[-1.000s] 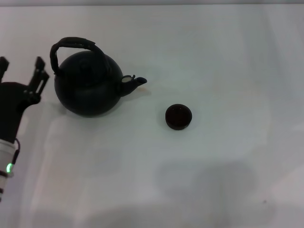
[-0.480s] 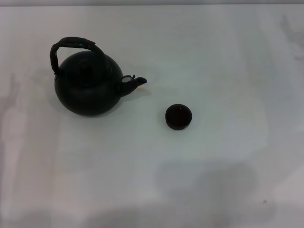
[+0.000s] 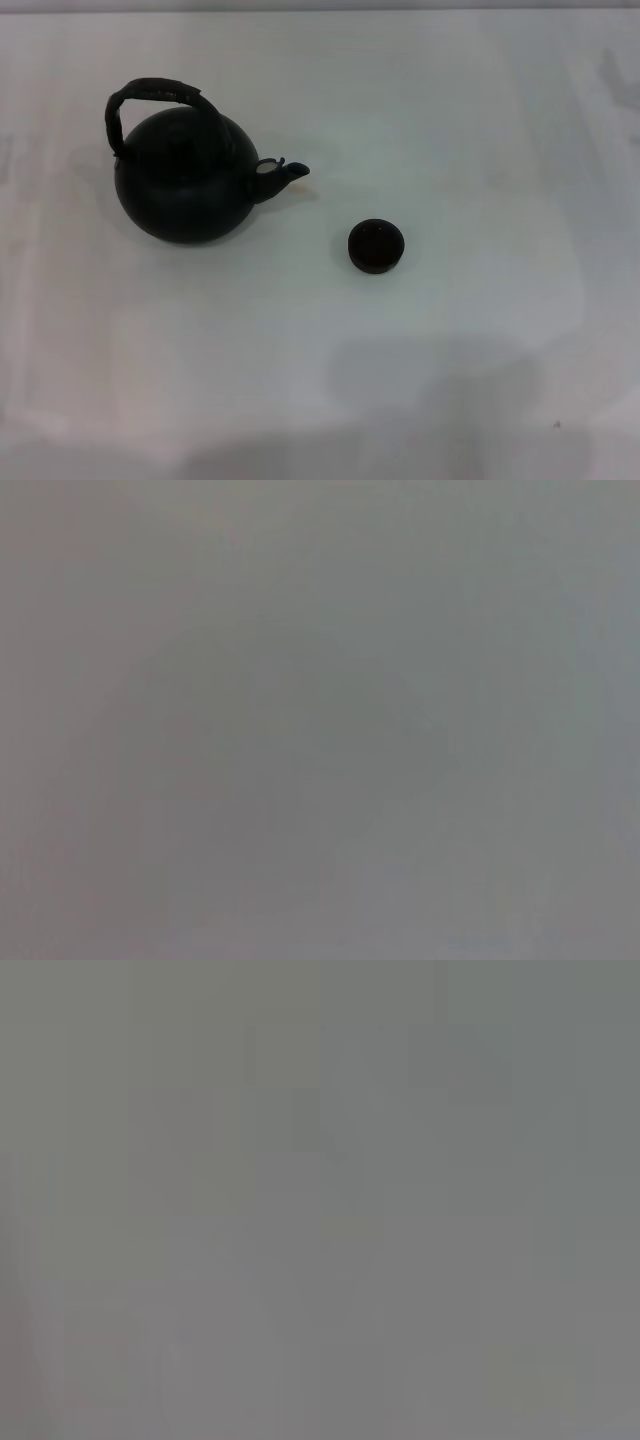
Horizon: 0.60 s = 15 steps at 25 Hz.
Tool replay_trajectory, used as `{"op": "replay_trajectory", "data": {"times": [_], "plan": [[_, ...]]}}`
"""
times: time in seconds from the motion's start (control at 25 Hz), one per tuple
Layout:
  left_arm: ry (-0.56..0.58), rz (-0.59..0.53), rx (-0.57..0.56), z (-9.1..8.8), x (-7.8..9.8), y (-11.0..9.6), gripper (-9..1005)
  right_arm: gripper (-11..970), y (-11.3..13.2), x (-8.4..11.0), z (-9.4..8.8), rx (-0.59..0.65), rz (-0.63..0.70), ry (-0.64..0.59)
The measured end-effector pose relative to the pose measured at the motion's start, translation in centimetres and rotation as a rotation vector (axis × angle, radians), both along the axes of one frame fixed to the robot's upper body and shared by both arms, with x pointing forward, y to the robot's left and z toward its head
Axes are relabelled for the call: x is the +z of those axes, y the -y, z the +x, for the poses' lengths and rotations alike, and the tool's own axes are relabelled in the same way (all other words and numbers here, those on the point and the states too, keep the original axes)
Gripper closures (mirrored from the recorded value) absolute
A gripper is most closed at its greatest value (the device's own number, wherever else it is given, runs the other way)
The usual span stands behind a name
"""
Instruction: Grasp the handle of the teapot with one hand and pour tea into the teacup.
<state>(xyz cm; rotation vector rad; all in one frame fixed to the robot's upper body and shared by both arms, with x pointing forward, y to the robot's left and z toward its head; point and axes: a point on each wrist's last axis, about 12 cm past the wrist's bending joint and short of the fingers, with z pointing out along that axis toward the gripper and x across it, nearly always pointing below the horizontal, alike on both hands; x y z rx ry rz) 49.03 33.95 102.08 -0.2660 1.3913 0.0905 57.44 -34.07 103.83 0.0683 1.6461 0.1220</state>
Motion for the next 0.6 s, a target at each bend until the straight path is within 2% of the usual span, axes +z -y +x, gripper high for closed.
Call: {"op": "replay_trajectory", "data": {"times": [0.12,0.6], "plan": [[-0.009,-0.008,-0.001,1.2,0.3,0.2,152,127,0.2,0.0,0.0,-0.007,0.003,0.002],[-0.015,0.062,-0.014,3.3,1.2,0.3,147,127,0.2,0.7,0.7,-0.01,-0.003,0.02]]}}
